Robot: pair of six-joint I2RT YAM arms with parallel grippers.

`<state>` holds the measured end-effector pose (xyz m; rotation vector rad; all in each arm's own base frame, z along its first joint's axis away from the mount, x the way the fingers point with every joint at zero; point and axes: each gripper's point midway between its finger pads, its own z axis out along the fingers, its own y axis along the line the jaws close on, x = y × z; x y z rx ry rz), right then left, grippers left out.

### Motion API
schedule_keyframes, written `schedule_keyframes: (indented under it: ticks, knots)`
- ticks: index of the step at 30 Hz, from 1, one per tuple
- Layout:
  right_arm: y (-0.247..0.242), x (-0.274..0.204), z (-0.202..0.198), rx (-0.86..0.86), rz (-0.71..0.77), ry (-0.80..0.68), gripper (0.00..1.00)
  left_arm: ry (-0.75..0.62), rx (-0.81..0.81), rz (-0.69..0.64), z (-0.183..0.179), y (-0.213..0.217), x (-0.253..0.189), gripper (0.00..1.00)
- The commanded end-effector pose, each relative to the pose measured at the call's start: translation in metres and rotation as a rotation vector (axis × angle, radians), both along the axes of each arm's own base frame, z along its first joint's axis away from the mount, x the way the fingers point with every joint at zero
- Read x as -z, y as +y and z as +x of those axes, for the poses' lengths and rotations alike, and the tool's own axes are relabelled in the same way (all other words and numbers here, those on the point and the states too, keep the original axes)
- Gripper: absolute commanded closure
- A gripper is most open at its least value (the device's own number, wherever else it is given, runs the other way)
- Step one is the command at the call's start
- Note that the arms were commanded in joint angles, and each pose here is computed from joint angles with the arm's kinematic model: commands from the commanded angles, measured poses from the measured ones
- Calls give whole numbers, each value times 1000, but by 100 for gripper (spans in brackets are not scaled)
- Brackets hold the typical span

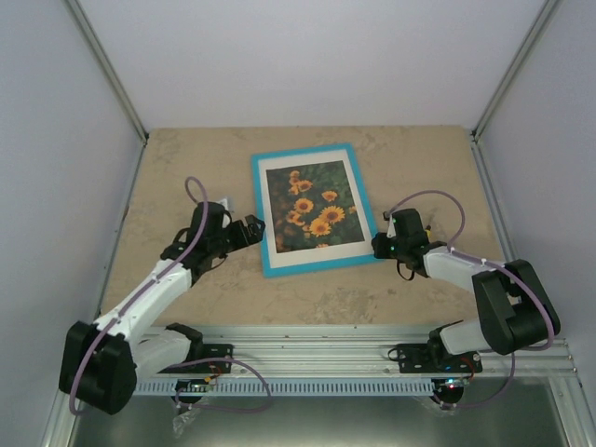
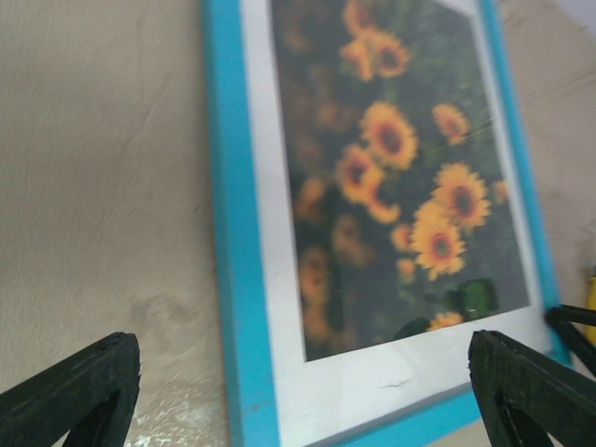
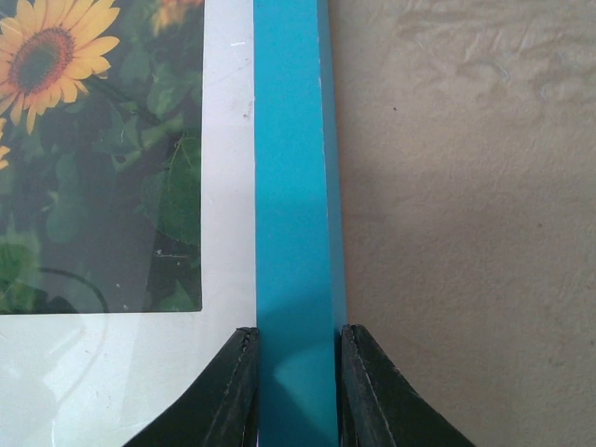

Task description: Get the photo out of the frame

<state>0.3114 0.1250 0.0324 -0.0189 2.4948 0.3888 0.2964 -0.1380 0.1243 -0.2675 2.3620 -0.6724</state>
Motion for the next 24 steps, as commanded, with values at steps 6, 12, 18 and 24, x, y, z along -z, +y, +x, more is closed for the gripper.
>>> schedule_keyframes:
  ticks: [6,12,18,24]
  knots:
    - [-11,-10,9,87,13,-67,94,30,-43,50,22,-5,35,8]
    - [-8,-19,8,69,41,-105,82,75,-31,86,23,-9,55,11]
    - [-2,-34,7,33,41,-154,64,115,10,152,28,-18,70,16]
    - [1,-47,3,-13,14,-182,49,146,23,197,33,-21,82,25]
